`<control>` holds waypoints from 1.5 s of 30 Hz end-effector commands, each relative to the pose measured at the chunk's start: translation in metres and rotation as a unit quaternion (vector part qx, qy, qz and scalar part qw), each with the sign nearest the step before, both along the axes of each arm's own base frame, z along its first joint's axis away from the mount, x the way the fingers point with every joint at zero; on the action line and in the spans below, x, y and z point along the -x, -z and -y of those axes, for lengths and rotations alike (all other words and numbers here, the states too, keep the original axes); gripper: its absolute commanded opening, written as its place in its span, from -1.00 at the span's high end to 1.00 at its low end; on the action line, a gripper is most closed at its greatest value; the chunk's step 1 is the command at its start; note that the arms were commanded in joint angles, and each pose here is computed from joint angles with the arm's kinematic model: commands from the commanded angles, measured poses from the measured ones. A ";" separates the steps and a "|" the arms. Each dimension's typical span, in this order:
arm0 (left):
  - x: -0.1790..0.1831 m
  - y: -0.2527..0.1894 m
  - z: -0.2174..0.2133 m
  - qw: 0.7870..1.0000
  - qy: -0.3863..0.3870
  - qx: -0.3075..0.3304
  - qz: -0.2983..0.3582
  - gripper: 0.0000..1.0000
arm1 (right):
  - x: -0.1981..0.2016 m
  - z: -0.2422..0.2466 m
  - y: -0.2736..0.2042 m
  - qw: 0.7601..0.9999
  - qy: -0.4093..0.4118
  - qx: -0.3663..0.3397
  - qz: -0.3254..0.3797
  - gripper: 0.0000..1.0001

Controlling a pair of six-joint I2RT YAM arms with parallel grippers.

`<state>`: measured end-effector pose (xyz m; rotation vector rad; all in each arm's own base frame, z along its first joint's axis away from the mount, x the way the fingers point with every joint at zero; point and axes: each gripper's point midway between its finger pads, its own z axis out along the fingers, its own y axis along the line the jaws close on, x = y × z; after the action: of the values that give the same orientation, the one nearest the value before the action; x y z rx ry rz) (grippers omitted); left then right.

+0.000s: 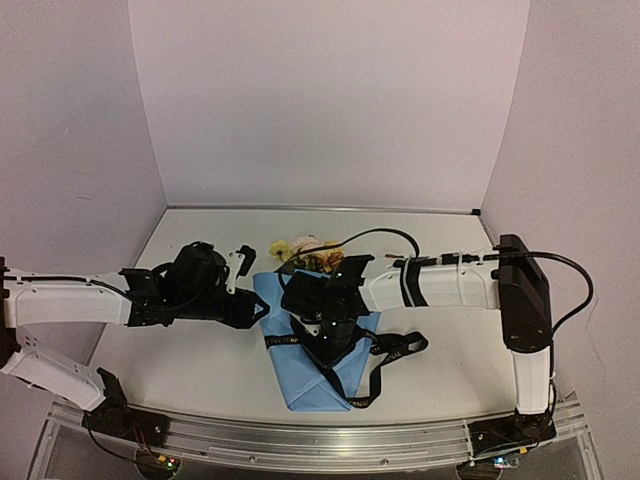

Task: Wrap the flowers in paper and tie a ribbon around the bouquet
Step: Cross the ribbon over the folded bouquet.

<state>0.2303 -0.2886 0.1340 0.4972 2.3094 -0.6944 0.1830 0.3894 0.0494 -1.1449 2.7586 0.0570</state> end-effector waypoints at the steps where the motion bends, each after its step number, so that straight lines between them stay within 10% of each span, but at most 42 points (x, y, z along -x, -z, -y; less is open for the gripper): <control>1: -0.005 -0.005 0.009 1.000 0.007 -0.001 0.016 0.14 | 0.000 -0.009 -0.012 1.000 0.008 -0.026 0.000 1.00; 7: 0.002 0.006 0.020 0.999 0.032 -0.021 0.018 0.14 | 0.003 -0.007 -0.034 0.998 0.018 -0.055 -0.003 0.98; 13: 0.004 0.006 0.022 0.999 0.033 -0.020 0.023 0.15 | 0.000 -0.016 -0.035 0.997 0.016 -0.077 0.002 0.17; 23: 0.008 -0.002 0.013 0.999 0.024 -0.010 0.030 0.14 | -0.012 -0.030 -0.002 0.999 0.019 -0.047 0.010 -0.13; 35: 0.009 0.005 0.021 0.999 0.039 -0.013 0.030 0.14 | -0.009 -0.018 -0.009 0.998 0.043 -0.042 0.016 0.76; 45: 0.010 0.023 0.048 0.991 0.096 -0.077 0.046 0.09 | 0.001 -0.002 -0.043 0.982 0.132 -0.114 -0.078 1.00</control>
<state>0.2116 -0.3137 0.0955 0.7238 2.3346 -0.5989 0.1837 0.3946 0.0627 -0.9010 2.8570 0.2592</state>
